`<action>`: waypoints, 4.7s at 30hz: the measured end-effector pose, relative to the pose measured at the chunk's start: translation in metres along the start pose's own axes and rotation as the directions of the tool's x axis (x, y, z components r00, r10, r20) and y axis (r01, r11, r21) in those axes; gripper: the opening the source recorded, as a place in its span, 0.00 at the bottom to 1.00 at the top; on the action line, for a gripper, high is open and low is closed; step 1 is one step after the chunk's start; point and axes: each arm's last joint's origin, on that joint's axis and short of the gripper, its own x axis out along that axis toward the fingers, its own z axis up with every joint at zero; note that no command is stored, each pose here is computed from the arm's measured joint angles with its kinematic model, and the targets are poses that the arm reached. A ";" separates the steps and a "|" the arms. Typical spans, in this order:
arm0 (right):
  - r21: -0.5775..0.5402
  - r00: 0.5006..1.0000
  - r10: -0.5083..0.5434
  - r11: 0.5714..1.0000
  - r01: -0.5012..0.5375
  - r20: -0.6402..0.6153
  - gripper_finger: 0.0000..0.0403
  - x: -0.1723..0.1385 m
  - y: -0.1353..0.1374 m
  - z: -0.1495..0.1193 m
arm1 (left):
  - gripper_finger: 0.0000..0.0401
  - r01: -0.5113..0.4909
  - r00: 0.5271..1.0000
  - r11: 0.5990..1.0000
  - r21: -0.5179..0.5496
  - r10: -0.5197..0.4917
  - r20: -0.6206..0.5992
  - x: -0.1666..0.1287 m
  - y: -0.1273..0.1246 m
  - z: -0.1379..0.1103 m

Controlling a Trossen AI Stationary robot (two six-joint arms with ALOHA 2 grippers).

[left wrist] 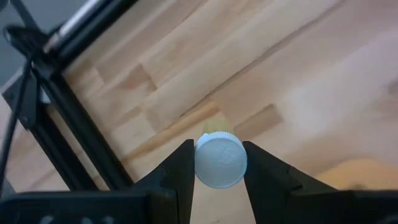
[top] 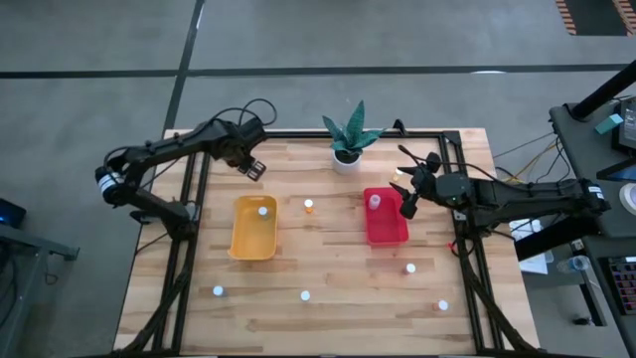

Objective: Pick and place medicine bottles into bin by pill shape (circle, oval)
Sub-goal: Put the top left yellow tablet bottle into the yellow bin, then put the top pink capsule bottle into the red bin

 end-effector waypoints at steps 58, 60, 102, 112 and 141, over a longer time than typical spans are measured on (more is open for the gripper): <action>0.039 0.996 0.088 0.995 -0.087 -0.029 0.56 0.003 0.005 -0.011 | 0.24 0.250 0.948 0.668 0.701 -0.318 -0.035 -0.059 -0.143 -0.133; 0.038 0.996 0.088 0.995 -0.087 -0.030 0.56 0.003 0.005 -0.011 | 0.24 0.260 0.940 0.668 0.697 -0.339 -0.026 -0.055 -0.146 -0.133; 0.038 0.996 0.088 0.996 -0.087 -0.030 0.56 0.003 0.005 -0.011 | 0.24 0.247 0.957 0.664 0.706 -0.283 -0.069 0.002 -0.160 -0.149; 0.038 0.996 0.088 0.996 -0.087 -0.029 0.56 0.003 0.005 -0.011 | 0.34 0.253 0.954 0.663 0.704 -0.293 -0.067 0.000 -0.160 -0.149; 0.059 0.996 0.087 0.995 -0.085 -0.030 0.56 0.003 0.005 -0.011 | 0.41 0.247 0.902 0.621 0.744 -0.427 0.057 -0.075 -0.137 -0.127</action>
